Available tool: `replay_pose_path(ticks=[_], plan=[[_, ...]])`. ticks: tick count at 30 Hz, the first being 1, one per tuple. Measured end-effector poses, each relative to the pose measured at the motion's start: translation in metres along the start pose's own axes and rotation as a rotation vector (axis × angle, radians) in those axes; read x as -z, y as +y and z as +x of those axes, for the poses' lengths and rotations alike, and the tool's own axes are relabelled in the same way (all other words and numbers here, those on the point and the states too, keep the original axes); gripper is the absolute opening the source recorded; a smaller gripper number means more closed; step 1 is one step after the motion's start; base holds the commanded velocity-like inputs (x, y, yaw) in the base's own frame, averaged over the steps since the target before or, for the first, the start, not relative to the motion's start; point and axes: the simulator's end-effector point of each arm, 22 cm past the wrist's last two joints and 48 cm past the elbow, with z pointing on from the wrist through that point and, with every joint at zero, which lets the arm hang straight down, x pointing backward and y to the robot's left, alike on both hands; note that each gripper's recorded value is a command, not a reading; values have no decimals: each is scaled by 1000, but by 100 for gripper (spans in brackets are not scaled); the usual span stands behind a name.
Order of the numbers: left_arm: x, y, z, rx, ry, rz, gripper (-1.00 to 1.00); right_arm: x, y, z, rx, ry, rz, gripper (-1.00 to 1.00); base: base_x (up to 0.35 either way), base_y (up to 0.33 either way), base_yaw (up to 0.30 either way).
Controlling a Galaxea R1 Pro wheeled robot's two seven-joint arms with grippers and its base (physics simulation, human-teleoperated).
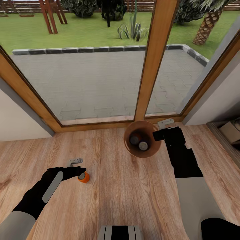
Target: Put the three can of soda from the living room inside the tash can in the kitchen.
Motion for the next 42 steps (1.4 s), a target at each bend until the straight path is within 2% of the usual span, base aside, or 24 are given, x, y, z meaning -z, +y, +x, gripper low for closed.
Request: replay_pose_path(ticks=[9, 17, 18, 19, 20, 21, 22, 23, 27, 32, 37, 42], plan=[[0, 0, 0, -1, 0, 0, 100, -1, -3, 3, 8, 8, 14, -100, 0, 0, 0], [11, 30, -14, 1, 3, -42, 100, -5, 1, 13, 15, 31, -2, -100, 0, 0, 0], [27, 75, -22, 25, 15, -101, 100, -5, 4, 11, 9, 21, -16, -100, 0, 0, 0], [47, 124, -37, 16, -7, -182, 100, -4, 12, 8, -11, 10, -52, -100, 0, 0, 0], [46, 117, -38, 37, -13, -163, 100, -4, 23, 8, -39, 9, -104, -100, 0, 0, 0], [49, 121, -41, 45, -19, -168, 100, -3, 33, 7, -59, 4, -146, -100, 0, 0, 0], [49, 122, -42, 48, -21, -168, 100, -2, 38, 5, -69, -2, -166, -100, 0, 0, 0], [50, 123, -42, 49, -22, -169, 100, -2, 36, 6, -66, 0, -160, -100, 0, 0, 0], [49, 120, -42, 53, -22, -161, 100, -5, 13, 10, -14, 14, -58, -100, 0, 0, 0], [48, 118, -41, 52, -21, -160, 100, -4, 29, 8, -51, 8, -129, -100, 0, 0, 0], [48, 120, -40, 53, -17, -168, 100, -5, 18, 10, -26, 13, -80, -100, 0, 0, 0], [47, 120, -40, 55, -17, -168, 100, -4, 25, 9, -44, 11, -113, -100, 0, 0, 0]])
